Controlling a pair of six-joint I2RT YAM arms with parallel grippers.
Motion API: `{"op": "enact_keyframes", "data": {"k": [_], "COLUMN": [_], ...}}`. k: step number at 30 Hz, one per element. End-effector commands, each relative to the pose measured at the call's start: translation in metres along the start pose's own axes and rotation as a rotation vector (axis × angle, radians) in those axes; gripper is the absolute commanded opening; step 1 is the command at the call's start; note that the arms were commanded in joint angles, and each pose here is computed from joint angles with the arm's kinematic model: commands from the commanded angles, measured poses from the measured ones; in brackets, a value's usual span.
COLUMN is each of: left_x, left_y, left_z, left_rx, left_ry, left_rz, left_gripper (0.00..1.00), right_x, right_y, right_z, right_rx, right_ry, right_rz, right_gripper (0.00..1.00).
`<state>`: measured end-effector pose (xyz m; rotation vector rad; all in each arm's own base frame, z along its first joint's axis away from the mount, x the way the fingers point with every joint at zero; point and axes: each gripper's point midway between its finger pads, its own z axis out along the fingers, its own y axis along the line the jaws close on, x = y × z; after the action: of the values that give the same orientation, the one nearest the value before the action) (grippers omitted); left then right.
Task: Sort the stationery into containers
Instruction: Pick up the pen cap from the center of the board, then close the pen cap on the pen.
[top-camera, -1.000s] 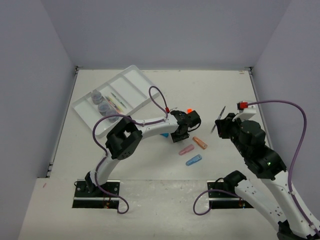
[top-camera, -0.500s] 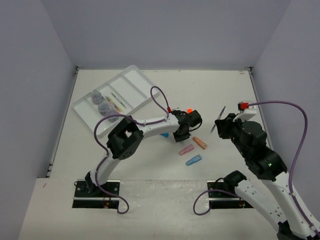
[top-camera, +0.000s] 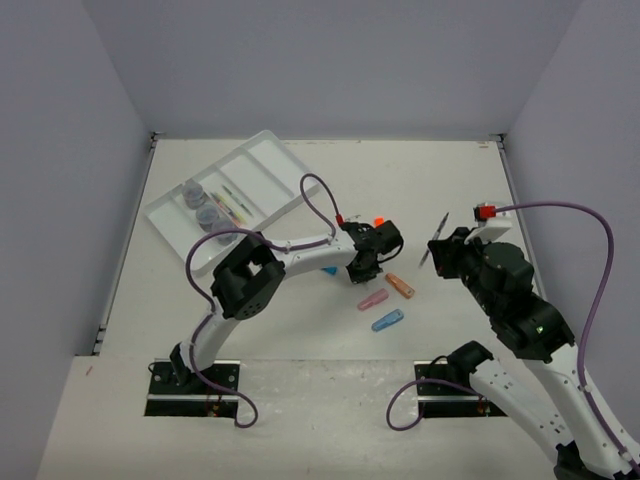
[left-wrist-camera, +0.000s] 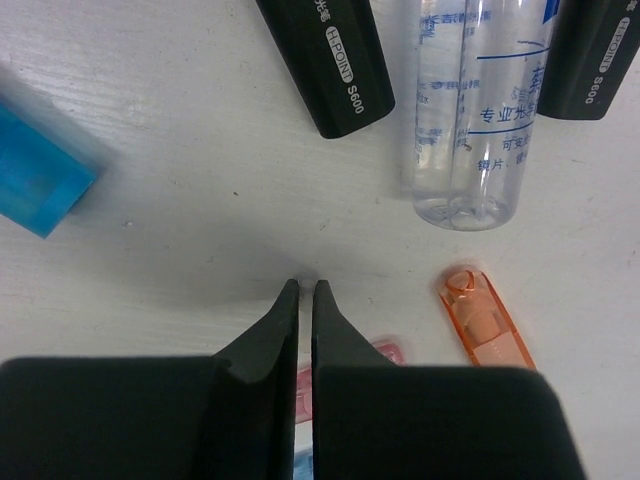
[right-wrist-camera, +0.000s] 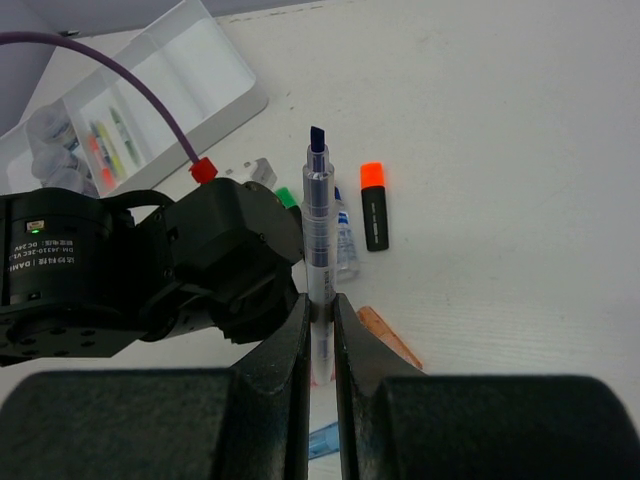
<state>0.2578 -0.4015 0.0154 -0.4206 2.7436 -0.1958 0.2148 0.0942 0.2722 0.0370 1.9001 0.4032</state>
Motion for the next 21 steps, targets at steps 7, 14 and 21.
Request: {"op": "enact_keyframes", "data": {"k": [7, 14, 21], "left_x": [-0.119, -0.121, -0.087], "left_y": [0.006, 0.056, 0.072], "left_z": [-0.165, -0.299, -0.377], "left_rx": [0.558, 0.906, 1.266], "left_ry": [-0.429, -0.701, -0.756], "left_rz": [0.292, 0.361, 0.416], "left_gripper": [0.00, 0.00, 0.00], "right_x": [0.033, 0.073, 0.093], "right_y": [0.099, 0.195, 0.254], "right_z": [0.000, -0.046, -0.036], "right_rx": [-0.594, -1.082, -1.000], "right_ry": [0.083, 0.145, 0.156], "right_rz": [0.037, 0.047, -0.020], "right_gripper": [0.00, 0.00, 0.00]}}
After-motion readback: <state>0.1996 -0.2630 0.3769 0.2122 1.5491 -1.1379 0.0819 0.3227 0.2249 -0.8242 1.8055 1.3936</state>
